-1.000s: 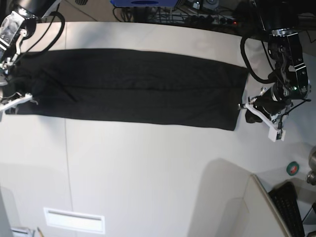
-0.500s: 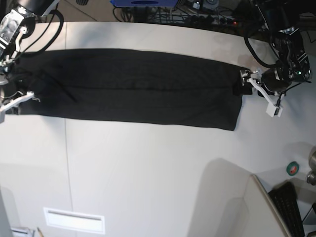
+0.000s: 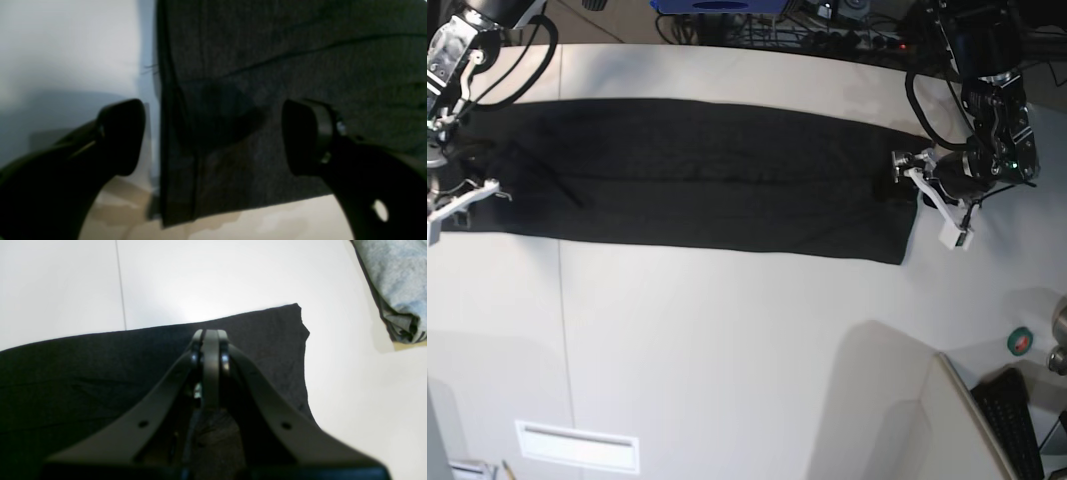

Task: Layout the t-shirt on the table in an organized manner, then fold the t-shirt properly
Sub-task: 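Pull the strip ends apart with both grippers to straighten it, then fold the strip end held by the left gripper toward the right gripper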

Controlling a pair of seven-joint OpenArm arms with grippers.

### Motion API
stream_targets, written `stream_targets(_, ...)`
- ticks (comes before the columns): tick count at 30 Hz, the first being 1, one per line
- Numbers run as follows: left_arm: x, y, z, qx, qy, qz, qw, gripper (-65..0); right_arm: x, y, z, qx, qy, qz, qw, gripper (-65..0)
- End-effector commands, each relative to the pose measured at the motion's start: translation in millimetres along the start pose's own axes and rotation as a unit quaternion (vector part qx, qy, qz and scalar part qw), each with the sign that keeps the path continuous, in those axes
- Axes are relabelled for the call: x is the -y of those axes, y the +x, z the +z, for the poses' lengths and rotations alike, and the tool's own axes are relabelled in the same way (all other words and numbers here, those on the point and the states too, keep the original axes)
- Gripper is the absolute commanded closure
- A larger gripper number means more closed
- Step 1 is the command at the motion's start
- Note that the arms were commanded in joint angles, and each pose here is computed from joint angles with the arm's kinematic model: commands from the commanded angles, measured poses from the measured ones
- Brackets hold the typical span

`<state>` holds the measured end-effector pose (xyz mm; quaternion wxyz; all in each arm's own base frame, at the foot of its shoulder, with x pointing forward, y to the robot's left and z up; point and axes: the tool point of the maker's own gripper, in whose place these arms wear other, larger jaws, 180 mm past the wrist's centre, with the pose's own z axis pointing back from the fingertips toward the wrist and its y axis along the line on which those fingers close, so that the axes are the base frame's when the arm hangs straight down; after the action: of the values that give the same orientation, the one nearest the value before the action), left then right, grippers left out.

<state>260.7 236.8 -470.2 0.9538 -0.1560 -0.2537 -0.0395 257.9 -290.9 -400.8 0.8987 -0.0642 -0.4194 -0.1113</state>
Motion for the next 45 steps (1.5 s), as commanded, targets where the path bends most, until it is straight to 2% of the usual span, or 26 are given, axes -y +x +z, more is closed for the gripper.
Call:
stream_targets(1,-3,11,3,0.013,0.000,-0.005,1.000,-58.1,4,16,2,0.027,-0.003,0.002,0.9996,0.0)
stream_targets(5,-4,0,-7,-0.005,-0.009,0.017,1.000,-53.2,3,16,2,0.027,-0.002,0.002,0.9996,0.0)
stream_targets(8,-5,-6,-9,-0.011,-0.010,0.022,1.000,-41.5,3,16,2,0.027,-0.002,0.002,0.9996,0.0)
stream_targets(10,-6,-6,-8,-0.012,-0.009,0.022,1.000,-26.3,3,16,2,0.027,-0.002,0.002,0.9996,0.0)
stream_targets(13,-15,-8,-4,-0.016,-0.001,0.021,1.000,-0.2,3,16,1,0.027,-0.001,0.003,0.9996,0.0)
stream_targets(21,-57,-1,5,0.046,0.027,0.058,0.997,0.0,4,16,2,0.027,-0.003,0.001,0.9996,0.0)
stream_targets(26,-77,19,27,0.072,0.053,0.027,0.996,0.0,5,12,5,0.023,-0.004,0.007,0.9997,0.0)
stream_targets(28,-74,24,35,0.079,0.060,0.005,0.995,0.0,5,11,5,0.022,-0.004,0.007,0.9997,0.0)
stream_targets(31,-68,33,51,0.097,0.097,-0.020,0.990,0.0,5,11,5,0.022,-0.004,0.007,0.9997,0.0)
stream_targets(34,-44,40,63,0.129,0.118,-0.026,0.984,0.0,5,11,5,0.022,-0.004,0.007,0.9997,0.0)
stream_targets(36,-23,40,67,0.128,0.115,-0.040,0.984,0.0,5,11,5,0.022,-0.004,0.007,0.9997,0.0)
stream_targets(40,29,41,64,0.107,0.085,-0.086,0.987,0.0,5,11,5,0.022,-0.004,0.007,0.9997,0.0)
stream_targets(45,98,37,45,0.091,0.013,-0.135,0.987,0.0,5,11,4,0.021,-0.003,0.006,0.9998,0.0)
